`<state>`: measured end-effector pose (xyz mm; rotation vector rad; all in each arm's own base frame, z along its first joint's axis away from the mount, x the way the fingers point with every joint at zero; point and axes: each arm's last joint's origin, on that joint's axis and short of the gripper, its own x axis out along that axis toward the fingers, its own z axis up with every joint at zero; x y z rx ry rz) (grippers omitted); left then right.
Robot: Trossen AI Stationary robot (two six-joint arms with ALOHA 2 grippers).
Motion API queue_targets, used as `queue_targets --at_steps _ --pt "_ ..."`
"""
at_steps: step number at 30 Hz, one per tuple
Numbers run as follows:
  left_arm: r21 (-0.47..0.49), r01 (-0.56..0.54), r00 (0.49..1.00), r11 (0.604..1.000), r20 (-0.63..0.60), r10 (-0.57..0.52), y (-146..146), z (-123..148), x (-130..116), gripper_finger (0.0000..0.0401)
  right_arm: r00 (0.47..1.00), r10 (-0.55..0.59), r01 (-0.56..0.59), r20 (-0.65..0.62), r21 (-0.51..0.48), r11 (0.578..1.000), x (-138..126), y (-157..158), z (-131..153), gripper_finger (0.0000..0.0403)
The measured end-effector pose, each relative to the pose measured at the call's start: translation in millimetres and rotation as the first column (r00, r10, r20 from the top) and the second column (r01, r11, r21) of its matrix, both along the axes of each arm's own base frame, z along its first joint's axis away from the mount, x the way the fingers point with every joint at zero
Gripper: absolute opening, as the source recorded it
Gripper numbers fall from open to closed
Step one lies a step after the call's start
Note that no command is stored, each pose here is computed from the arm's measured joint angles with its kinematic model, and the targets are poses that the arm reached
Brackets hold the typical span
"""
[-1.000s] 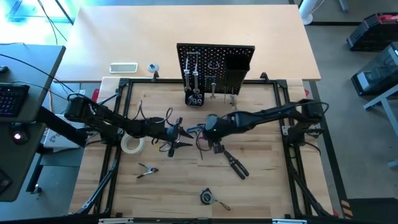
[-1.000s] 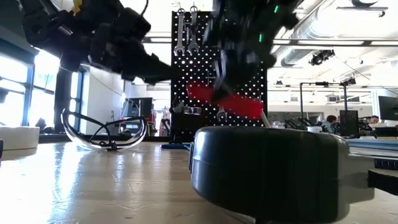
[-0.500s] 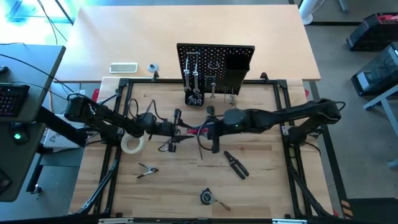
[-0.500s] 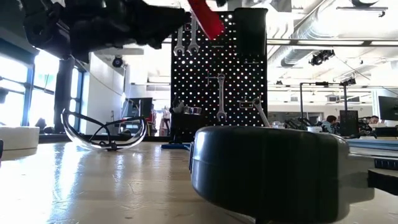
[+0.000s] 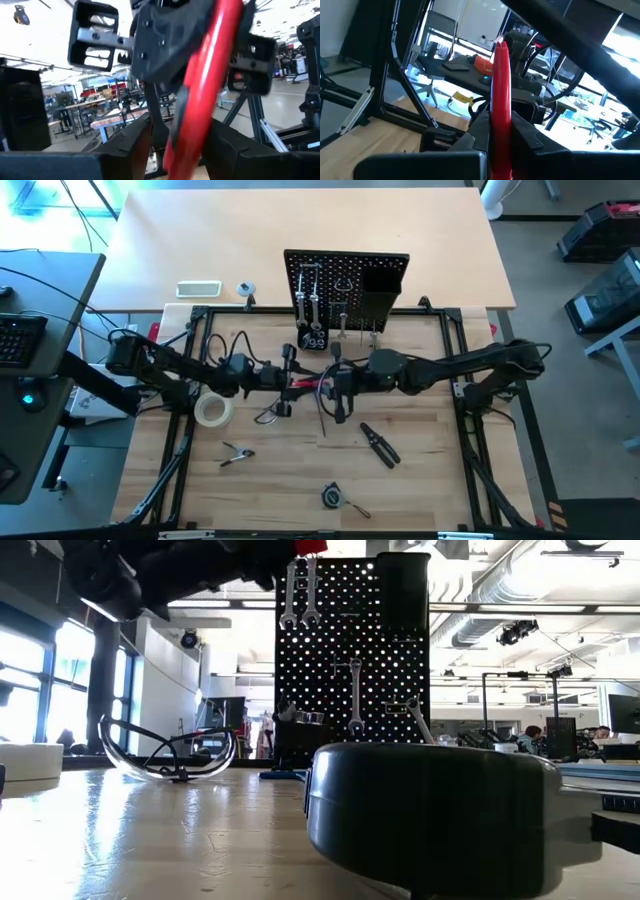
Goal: Hang tools onto peg board
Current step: Put the utility knife blade into the top black bin on the peg board
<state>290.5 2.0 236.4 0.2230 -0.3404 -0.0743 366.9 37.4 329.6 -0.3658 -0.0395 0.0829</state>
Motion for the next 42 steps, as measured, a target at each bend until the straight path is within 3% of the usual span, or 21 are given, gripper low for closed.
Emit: queue_targets --at_steps 4,10,25,33,42 --pt "0.009 0.008 1.000 1.000 -0.016 -0.008 -0.3 4.3 5.3 0.0128 1.000 -0.014 0.014 -0.013 -0.001 1.000 3.5 0.0 -5.2 0.0025" --pt "0.056 -0.002 0.997 0.998 -0.071 0.006 -0.3 0.9 8.4 0.0039 0.999 -0.053 0.053 -0.008 -0.009 0.999 3.2 2.6 -4.9 0.0025" --pt "0.056 -0.009 0.992 0.998 -0.122 0.015 3.5 0.6 6.6 0.0039 0.980 -0.169 0.170 -0.104 0.002 0.985 -19.7 -0.9 9.5 0.0076" --pt "0.085 -0.012 0.960 0.996 -0.279 0.035 9.6 11.8 19.1 0.0039 0.979 -0.167 0.175 -0.120 0.062 0.983 -25.5 -4.4 14.1 0.0080" --pt "0.144 -0.008 0.938 0.990 -0.342 0.057 8.6 31.0 31.9 0.0039 0.969 -0.145 0.169 -0.198 0.109 0.980 -23.9 -8.8 5.2 0.0067"
